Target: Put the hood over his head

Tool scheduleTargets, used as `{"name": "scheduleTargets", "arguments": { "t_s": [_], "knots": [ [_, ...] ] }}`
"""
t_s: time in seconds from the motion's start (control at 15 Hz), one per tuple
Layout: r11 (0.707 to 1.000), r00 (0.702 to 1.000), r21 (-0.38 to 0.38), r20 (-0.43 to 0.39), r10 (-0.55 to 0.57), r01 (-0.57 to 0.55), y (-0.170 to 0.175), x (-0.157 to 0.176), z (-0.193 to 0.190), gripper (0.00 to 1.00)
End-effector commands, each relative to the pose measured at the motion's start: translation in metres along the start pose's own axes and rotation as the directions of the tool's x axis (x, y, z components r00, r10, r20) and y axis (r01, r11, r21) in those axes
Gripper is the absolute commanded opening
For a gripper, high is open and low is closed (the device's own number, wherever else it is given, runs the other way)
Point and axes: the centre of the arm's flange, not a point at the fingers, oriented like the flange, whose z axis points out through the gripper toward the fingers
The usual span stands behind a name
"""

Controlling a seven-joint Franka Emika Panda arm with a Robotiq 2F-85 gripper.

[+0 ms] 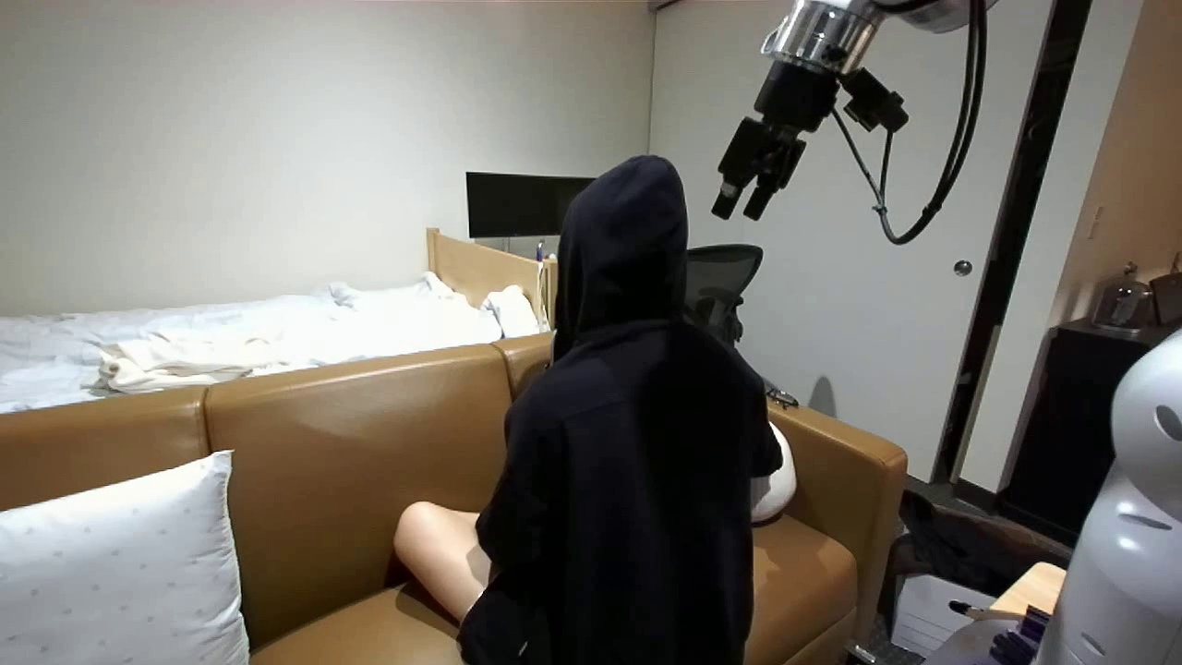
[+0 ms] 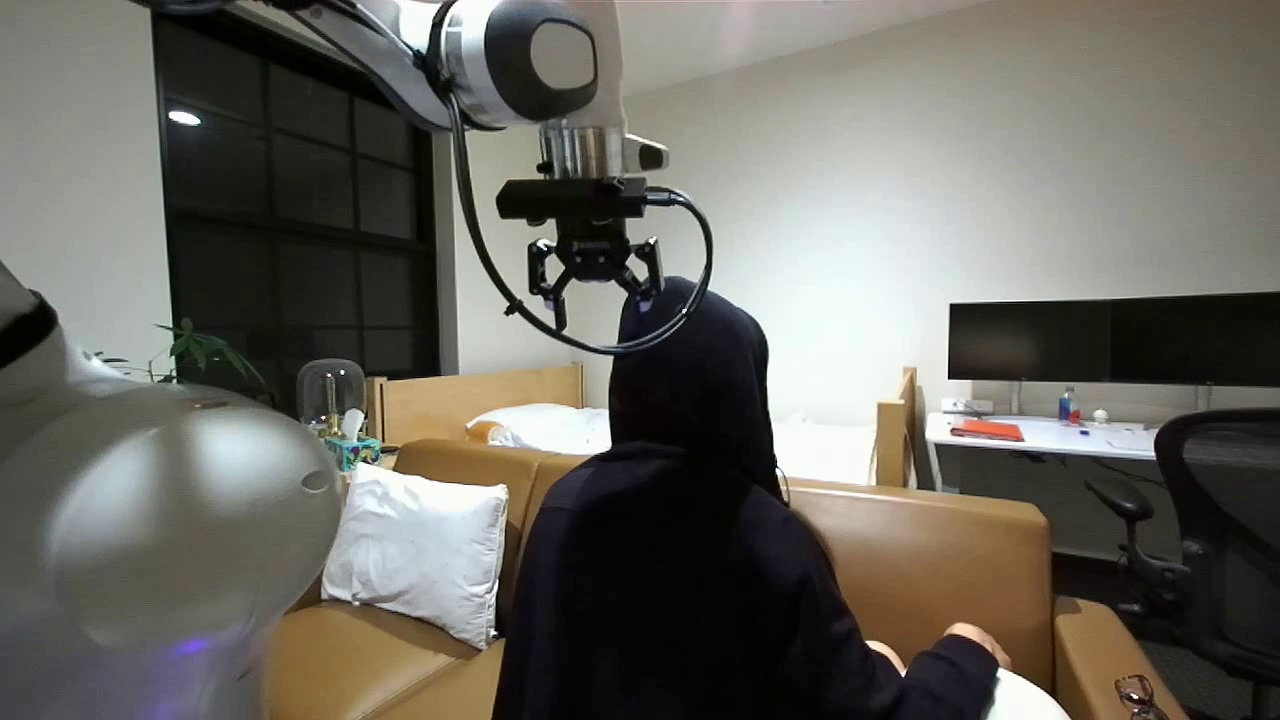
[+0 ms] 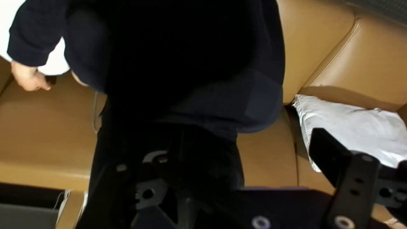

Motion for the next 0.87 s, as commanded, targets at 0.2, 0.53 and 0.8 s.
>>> {"name": "scheduleTargets", "arguments": {
  "t_s": [0.2,0.53,0.8],
  "knots": [
    [0.998,0.985,0.05,0.173,0.022,-0.031,-0.033,-0.033,0.058,1.0],
    [0.998,0.978,0.036,0.206,0.04,-0.049,-0.048,-0.045,0.076,1.0],
    [0.998,0.977,0.048,0.212,0.017,-0.028,-0.042,-0.039,0.077,1.0]
  ]
}}
